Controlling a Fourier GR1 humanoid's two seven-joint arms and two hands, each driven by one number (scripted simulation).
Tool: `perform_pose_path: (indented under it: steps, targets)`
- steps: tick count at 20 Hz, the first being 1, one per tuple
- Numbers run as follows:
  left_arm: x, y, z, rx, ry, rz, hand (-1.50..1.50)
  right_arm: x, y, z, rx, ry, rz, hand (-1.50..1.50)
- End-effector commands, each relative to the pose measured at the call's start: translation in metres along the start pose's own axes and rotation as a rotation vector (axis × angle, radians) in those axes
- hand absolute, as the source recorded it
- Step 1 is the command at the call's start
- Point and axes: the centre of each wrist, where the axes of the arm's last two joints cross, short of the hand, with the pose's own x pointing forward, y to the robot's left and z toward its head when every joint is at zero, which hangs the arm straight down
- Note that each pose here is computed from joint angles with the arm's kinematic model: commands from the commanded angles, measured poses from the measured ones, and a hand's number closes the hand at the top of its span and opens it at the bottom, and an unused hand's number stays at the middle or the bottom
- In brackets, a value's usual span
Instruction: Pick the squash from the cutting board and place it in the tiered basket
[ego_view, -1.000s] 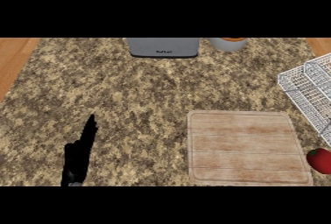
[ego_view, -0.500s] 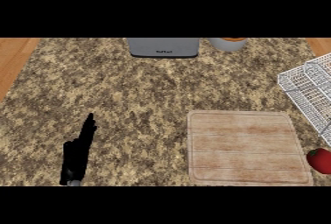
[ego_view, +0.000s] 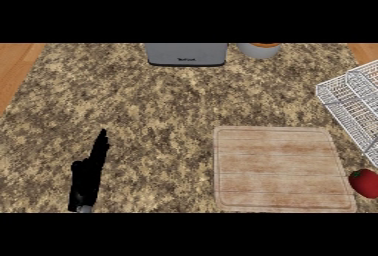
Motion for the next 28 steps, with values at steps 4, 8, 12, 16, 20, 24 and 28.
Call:
perform_pose_path:
  steps: [4, 8, 12, 16, 20, 24, 28]
  targets:
    - [-0.006, 0.005, 0.016, 0.015, -0.002, 0.001, 0.0, -0.002, -0.016, -0.006, -0.038, -0.034, -0.287, -1.5]
    - [0.006, 0.003, 0.0, 0.02, 0.002, -0.002, 0.0, 0.011, -0.033, -0.003, -0.223, -0.109, -0.325, -1.5]
    - [-0.008, 0.01, 0.012, 0.032, 0.027, 0.003, 0.0, -0.01, -0.087, -0.011, -0.435, -0.052, -0.329, -1.5]
    - [0.0, 0.011, 0.006, 0.045, 0.034, 0.02, 0.0, -0.035, -0.129, 0.002, -0.513, 0.023, -0.371, -1.5]
    - [-0.021, 0.02, 0.013, 0.08, 0.054, 0.008, 0.0, -0.055, -0.193, 0.023, -0.523, 0.039, -0.387, -1.5]
    - [-0.018, 0.023, 0.012, 0.113, 0.056, 0.022, 0.0, -0.095, -0.24, 0.058, -0.505, 0.031, -0.381, -1.5]
    - [-0.016, 0.019, 0.023, 0.092, 0.052, 0.015, 0.0, -0.139, -0.289, 0.097, -0.482, 0.035, -0.338, -1.5]
